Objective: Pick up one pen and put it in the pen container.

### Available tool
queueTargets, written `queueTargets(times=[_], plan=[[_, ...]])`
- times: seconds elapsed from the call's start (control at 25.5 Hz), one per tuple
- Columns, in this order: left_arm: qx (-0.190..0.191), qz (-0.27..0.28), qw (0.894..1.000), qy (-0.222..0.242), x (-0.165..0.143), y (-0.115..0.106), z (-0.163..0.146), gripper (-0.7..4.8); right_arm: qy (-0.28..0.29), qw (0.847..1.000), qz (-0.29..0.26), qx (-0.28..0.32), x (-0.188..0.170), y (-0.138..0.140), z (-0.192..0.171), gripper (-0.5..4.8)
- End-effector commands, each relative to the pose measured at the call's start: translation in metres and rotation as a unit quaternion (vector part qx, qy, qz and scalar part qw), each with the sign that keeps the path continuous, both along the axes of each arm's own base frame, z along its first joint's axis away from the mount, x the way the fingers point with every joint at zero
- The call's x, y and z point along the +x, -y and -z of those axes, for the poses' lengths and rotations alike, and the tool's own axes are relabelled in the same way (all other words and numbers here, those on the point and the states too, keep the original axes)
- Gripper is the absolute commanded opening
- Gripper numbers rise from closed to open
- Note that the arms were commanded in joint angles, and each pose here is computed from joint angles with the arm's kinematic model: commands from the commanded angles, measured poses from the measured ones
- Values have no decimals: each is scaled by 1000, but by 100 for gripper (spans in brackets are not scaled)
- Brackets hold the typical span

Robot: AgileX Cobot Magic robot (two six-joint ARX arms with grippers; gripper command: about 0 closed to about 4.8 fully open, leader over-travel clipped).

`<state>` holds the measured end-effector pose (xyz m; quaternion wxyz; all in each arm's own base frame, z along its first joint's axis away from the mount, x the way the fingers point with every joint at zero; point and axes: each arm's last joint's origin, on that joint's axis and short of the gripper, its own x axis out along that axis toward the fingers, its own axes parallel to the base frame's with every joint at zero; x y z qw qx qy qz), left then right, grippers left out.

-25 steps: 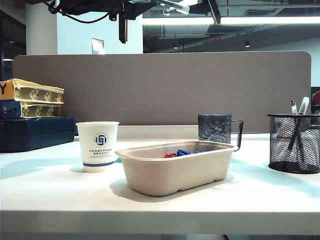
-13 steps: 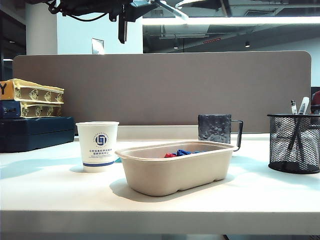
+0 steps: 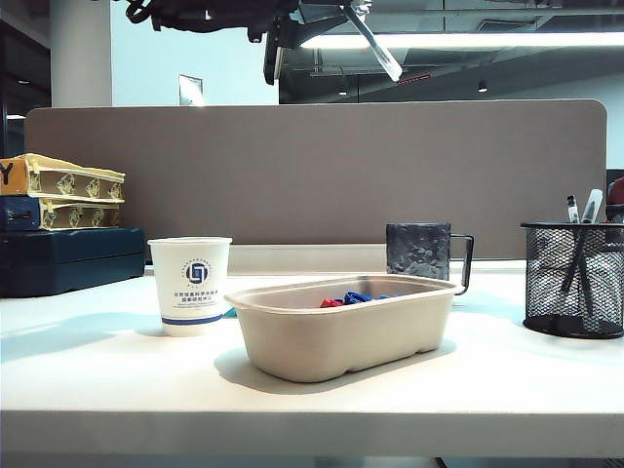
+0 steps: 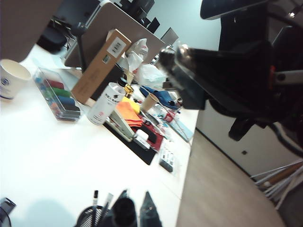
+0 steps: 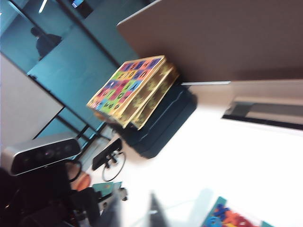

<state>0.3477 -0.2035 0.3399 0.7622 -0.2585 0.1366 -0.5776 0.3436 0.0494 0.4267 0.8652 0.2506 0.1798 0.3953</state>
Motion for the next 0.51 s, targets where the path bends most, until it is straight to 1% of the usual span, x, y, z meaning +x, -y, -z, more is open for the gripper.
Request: queueTargets(times=[0.04,0.16,0.27,0.43,0.51], plan=[[9,-15,999,47,-5,10,-3,-6,28,999,12,-30,-9,12,-7,-6],[19,-34,997,73,-9,18,-3,-6,28,998,28,-46,-12,22,-7,-6],[43,-55,991,113,-14,31,2,-6,18,997,45,-51,-12,29,-5,-6],[62,-63,986,142,-16,45,10,-6,8,998,44,-52,-13,29,-3,-6],[67,-53,985,151,-14,58,14,-6,9,997,41,-65,-15,29,-1,-6]])
